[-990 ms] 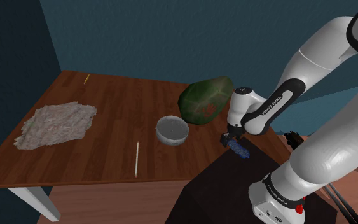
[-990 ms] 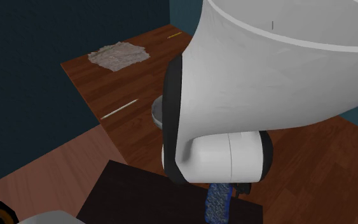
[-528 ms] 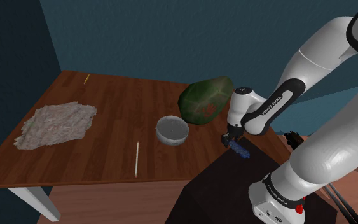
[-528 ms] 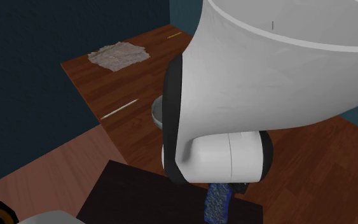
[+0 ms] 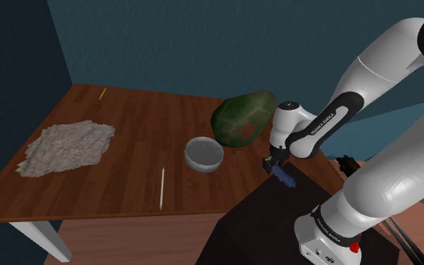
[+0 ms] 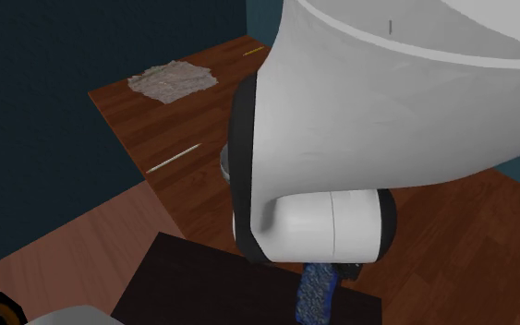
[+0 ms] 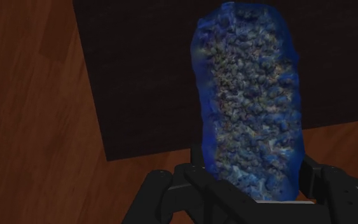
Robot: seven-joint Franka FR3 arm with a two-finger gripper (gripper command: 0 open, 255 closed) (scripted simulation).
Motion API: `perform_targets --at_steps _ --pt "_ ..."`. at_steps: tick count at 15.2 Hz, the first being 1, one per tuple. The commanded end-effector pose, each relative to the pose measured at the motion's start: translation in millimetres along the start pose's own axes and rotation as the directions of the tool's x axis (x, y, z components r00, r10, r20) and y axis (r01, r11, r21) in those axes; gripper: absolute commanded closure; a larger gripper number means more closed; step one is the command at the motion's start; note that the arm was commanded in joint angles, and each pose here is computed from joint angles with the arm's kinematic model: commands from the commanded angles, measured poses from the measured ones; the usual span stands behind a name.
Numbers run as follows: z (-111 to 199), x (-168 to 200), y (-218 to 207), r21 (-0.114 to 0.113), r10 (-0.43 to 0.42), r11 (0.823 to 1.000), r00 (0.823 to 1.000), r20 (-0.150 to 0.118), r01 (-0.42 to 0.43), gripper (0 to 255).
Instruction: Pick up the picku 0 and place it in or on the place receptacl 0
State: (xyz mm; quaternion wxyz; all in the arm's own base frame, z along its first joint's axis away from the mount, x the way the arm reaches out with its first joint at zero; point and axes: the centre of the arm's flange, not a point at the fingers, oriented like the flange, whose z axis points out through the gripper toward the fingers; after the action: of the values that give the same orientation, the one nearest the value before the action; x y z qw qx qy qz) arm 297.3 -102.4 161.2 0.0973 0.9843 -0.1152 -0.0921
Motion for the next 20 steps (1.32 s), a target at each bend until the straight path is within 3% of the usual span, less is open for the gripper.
perform_targets --at_steps 1,20 --pt "-9 -1 2 0.000 0.000 1.000 1.000 0.001 0.000 255" --pt "-101 -9 12 0.000 0.000 1.000 1.000 0.001 0.000 255"
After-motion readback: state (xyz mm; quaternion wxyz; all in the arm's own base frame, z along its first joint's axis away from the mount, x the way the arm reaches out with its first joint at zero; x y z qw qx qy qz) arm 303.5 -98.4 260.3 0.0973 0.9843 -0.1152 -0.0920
